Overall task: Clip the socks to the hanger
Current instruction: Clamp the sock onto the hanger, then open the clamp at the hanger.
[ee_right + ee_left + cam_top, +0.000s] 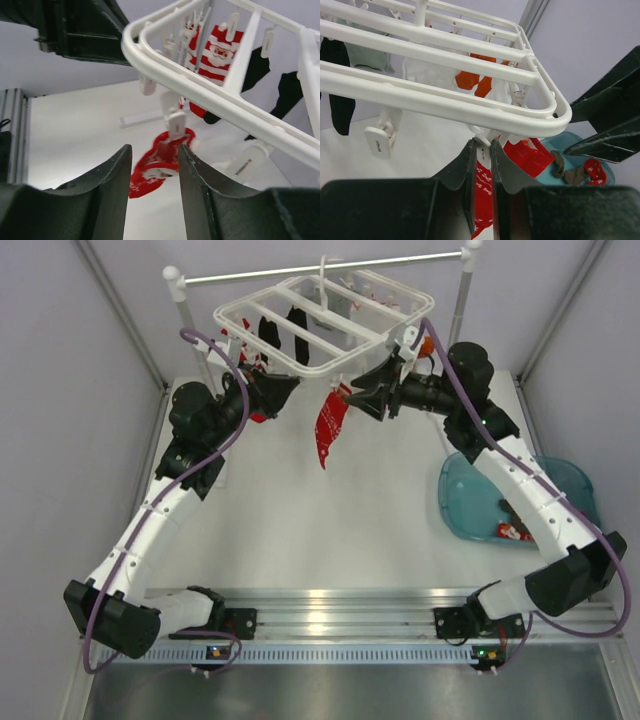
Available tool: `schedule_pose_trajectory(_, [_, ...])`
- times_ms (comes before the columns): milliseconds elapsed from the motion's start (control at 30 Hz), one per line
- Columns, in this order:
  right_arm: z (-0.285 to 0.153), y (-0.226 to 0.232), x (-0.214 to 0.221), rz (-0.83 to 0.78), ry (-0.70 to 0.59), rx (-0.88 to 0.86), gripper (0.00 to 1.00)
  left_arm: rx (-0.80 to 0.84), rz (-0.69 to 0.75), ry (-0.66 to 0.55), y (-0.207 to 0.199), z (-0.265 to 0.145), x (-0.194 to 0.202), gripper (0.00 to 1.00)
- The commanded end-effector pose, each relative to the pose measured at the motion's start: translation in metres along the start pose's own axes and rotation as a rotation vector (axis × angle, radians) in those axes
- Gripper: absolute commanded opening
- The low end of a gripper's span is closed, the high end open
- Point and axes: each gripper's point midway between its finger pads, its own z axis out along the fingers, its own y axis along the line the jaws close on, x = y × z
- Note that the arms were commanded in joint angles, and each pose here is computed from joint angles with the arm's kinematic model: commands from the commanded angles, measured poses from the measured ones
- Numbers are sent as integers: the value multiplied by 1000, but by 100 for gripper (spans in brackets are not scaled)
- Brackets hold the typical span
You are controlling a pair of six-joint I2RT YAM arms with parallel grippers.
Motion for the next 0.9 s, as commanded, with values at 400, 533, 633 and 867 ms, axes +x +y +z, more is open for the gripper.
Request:
schedule_pose_trajectory(400, [40, 64, -46, -23, -174, -176, 41, 121, 52, -52, -30, -6, -27, 2])
schedule_pose_trajectory(533, [53, 45, -35, -29, -185, -92, 45, 129, 55, -52, -31, -7, -27, 3])
schedule_pose_trajectory(633, [56, 39, -32, -46, -202, -68, 47, 142, 60, -47, -33, -7, -26, 2])
schedule_pose_trajectory(867, [67, 32, -26, -54, -216, -59, 51, 163, 61, -42, -36, -7, -26, 2])
